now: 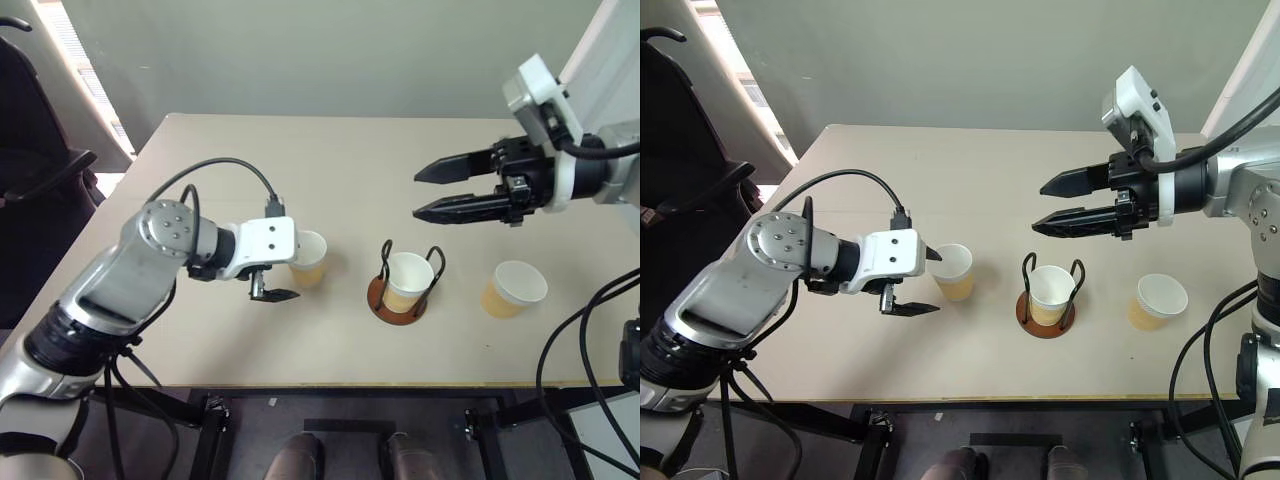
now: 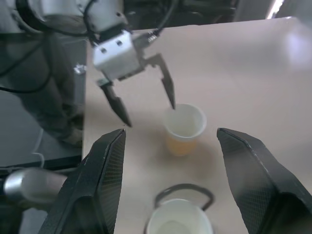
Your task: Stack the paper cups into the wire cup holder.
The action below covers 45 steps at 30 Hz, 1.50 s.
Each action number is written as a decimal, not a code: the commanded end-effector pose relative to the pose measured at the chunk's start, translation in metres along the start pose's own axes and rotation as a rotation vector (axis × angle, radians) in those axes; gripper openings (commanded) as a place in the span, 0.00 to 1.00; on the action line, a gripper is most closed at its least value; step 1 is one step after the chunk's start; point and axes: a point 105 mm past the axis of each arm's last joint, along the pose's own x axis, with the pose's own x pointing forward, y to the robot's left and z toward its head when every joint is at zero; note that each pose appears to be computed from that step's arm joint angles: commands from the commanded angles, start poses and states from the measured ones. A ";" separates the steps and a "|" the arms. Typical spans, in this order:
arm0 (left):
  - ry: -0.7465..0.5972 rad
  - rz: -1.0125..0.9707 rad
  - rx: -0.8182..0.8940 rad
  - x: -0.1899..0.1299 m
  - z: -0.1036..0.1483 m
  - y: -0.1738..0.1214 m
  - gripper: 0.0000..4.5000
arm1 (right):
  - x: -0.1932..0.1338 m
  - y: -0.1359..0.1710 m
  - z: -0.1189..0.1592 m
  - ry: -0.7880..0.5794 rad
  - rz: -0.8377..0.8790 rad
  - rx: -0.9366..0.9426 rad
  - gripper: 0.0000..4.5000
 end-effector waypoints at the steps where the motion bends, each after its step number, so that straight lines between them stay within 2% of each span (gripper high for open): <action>1: 0.006 0.059 0.070 0.005 0.011 0.014 1.00 | -0.005 0.004 0.009 -0.023 -0.018 -0.038 0.68; 6: 0.031 0.078 0.092 0.019 0.009 0.021 1.00 | -0.004 0.003 0.010 -0.020 -0.019 -0.034 0.68; 17: 0.055 0.031 0.095 0.039 -0.005 0.018 1.00 | -0.004 0.002 0.008 -0.012 -0.031 -0.025 0.68; 21: 0.037 0.002 0.110 0.049 -0.009 0.015 0.79 | -0.004 0.001 0.006 -0.009 -0.037 -0.022 0.69; 29: -0.039 -0.070 0.114 0.055 -0.006 0.011 0.13 | -0.005 0.001 0.002 -0.005 -0.048 -0.010 0.69; 31: -0.082 -0.082 0.126 0.051 0.000 0.012 0.01 | -0.006 0.002 0.003 -0.018 -0.047 0.003 0.69; 38: -0.161 -0.107 0.149 0.030 0.012 0.019 0.01 | -0.014 0.000 0.003 -0.040 -0.057 0.005 0.69; 45: -0.228 -0.132 0.163 0.004 0.034 0.032 0.01 | -0.037 -0.009 -0.022 0.083 -0.121 -0.033 0.69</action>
